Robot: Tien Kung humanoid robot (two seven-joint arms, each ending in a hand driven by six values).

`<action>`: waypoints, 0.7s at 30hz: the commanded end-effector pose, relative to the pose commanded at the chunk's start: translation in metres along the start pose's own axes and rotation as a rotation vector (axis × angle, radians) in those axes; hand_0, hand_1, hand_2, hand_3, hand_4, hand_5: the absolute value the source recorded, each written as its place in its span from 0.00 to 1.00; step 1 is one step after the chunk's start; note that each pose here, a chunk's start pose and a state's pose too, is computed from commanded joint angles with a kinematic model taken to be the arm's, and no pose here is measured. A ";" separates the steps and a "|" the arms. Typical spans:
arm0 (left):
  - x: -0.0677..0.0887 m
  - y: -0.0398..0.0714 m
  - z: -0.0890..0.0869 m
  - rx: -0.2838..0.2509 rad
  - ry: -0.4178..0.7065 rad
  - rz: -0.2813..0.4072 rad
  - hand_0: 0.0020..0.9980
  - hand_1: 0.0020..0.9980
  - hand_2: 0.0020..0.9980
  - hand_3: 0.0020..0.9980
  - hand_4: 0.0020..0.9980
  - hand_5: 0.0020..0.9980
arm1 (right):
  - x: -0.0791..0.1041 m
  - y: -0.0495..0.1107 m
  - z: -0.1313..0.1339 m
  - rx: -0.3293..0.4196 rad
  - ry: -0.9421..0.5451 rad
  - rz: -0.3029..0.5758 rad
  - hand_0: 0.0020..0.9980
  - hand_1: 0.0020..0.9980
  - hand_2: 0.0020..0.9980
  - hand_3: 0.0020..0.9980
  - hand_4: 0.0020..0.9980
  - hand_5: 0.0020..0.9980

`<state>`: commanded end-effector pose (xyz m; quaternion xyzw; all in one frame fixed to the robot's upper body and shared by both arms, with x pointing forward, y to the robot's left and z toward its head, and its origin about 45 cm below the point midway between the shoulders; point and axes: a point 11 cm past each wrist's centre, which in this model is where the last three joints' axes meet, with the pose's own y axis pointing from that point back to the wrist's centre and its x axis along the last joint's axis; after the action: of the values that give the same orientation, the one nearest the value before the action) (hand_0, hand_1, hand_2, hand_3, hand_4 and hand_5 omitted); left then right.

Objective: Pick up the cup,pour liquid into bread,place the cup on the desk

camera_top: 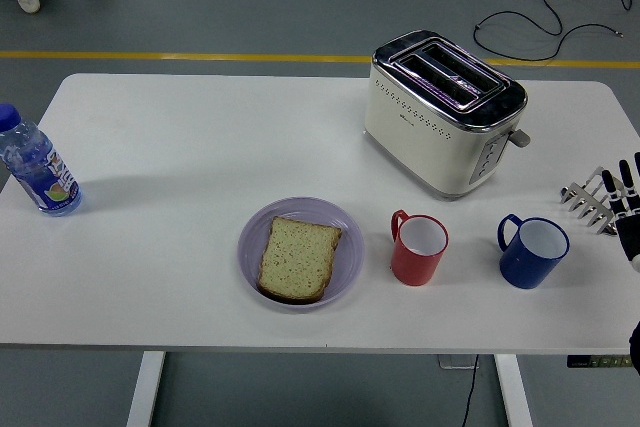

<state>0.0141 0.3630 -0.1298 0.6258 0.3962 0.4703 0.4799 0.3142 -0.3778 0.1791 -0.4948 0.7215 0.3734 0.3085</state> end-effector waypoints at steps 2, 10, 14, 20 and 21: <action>0.000 0.000 0.000 0.001 -0.002 0.000 0.66 0.71 0.73 0.62 0.35 0.95 | 0.001 0.000 0.001 -0.005 0.000 0.003 0.64 0.60 0.64 0.60 0.58 0.05; 0.000 0.000 -0.001 0.002 -0.005 0.000 0.66 0.71 0.73 0.62 0.35 0.95 | 0.003 0.000 0.003 -0.011 0.003 0.008 0.64 0.60 0.64 0.60 0.58 0.05; 0.000 0.000 -0.002 0.005 -0.006 -0.001 0.66 0.71 0.73 0.62 0.35 0.95 | 0.005 0.001 0.005 -0.015 0.001 0.015 0.64 0.60 0.64 0.60 0.57 0.05; 0.000 0.000 -0.004 0.006 -0.005 0.000 0.66 0.71 0.73 0.62 0.35 0.96 | 0.006 0.002 0.004 -0.014 -0.002 0.020 0.64 0.60 0.64 0.59 0.57 0.05; 0.000 0.000 -0.004 0.006 -0.004 0.000 0.66 0.71 0.73 0.62 0.35 0.96 | 0.006 0.002 0.004 -0.014 -0.003 0.020 0.64 0.60 0.64 0.59 0.57 0.05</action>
<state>0.0106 0.3644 -0.1297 0.6284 0.3965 0.4678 0.4785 0.3113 -0.3764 0.1725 -0.4893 0.7233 0.3822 0.3022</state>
